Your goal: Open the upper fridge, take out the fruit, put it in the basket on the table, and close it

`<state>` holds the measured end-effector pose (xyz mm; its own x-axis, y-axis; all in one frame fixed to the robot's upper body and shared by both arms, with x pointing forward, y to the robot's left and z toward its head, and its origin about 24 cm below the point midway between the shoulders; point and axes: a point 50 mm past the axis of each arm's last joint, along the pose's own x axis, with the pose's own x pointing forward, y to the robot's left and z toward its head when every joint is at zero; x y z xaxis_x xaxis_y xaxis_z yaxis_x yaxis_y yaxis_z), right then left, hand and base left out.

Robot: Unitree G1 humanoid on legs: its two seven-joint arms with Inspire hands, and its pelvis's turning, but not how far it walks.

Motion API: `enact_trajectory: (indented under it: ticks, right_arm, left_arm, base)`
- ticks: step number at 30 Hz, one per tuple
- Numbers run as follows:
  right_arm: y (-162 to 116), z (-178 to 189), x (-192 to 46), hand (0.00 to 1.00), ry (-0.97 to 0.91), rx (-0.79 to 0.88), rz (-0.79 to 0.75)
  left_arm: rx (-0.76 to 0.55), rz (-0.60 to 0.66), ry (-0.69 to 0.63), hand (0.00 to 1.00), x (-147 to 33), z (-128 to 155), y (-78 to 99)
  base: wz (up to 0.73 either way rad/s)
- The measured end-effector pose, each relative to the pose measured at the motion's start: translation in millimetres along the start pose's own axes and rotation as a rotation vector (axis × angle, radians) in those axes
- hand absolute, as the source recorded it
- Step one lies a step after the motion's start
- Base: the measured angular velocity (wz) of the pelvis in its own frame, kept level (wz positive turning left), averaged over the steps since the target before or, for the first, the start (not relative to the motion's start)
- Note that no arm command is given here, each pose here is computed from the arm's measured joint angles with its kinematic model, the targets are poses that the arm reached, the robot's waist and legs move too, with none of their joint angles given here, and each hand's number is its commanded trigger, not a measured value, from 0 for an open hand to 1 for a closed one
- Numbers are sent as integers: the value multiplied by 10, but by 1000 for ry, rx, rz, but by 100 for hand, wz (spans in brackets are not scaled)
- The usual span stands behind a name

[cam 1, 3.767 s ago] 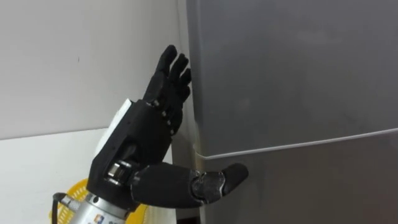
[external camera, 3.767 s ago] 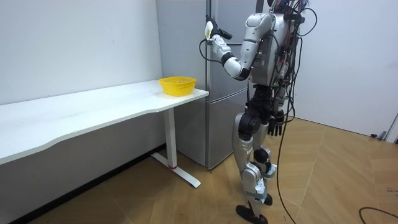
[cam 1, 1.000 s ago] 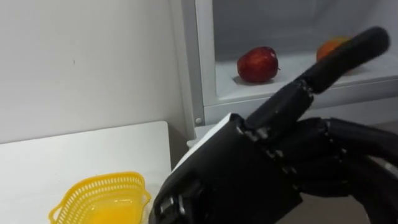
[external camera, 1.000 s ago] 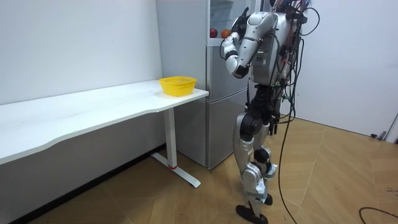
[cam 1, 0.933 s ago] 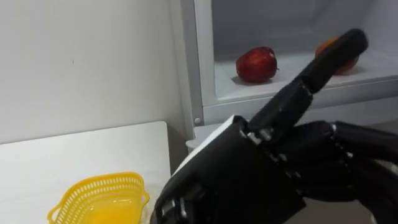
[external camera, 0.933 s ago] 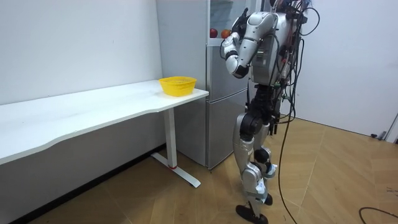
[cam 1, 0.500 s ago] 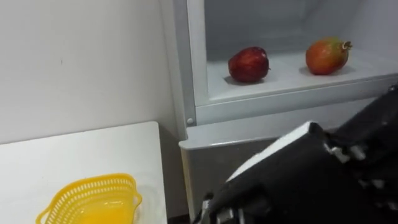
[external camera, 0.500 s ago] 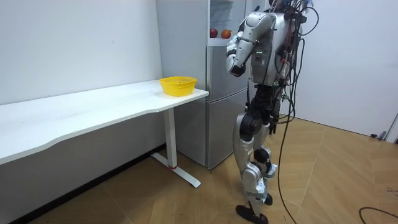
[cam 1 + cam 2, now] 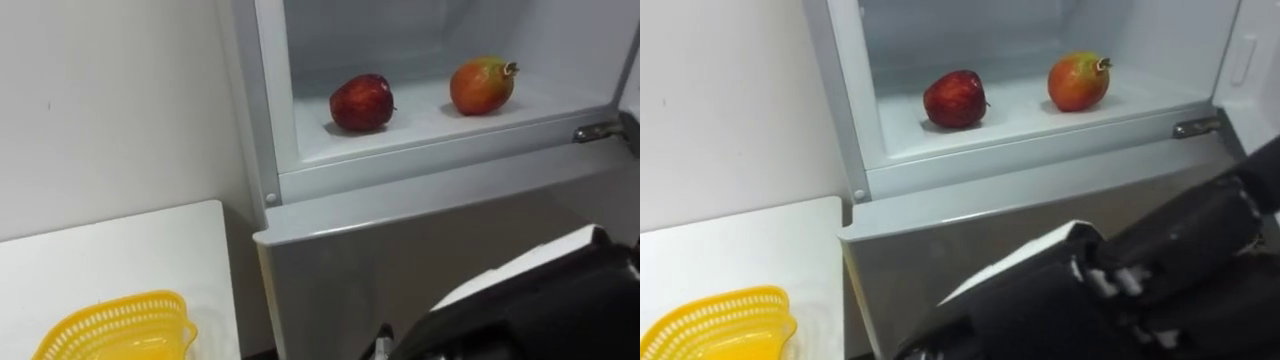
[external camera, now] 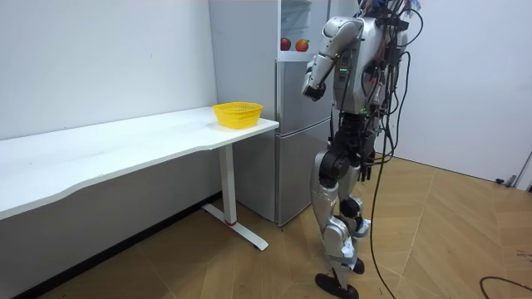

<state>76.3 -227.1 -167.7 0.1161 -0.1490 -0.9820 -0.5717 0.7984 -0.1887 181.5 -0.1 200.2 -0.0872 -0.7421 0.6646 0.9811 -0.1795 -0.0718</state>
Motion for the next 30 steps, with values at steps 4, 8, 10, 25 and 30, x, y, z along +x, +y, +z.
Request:
enact_trajectory:
  ticks: [4,8,10,25,30]
  right_arm:
    - [-5,6,0,0,3,0,-7]
    - [-9,10,-1,0,3,-1,-11]
    - [-8,13,-1,0,2,-5,-12]
    - [-29,18,-3,0,1,6,2]
    - [-24,27,-2,0,-5,13,4]
  left_arm:
    - [-8,0,2,0,9,-15,-8]
    - [-10,-4,2,0,17,-19,-12]
    - [-14,-5,0,0,26,-25,-9]
    - [4,-118,-16,0,299,69,-39]
    - [15,-138,-19,0,357,97,-50]
  base:
    - [0]
    - [0]
    - [0]
    - [-4]
    - [-7]
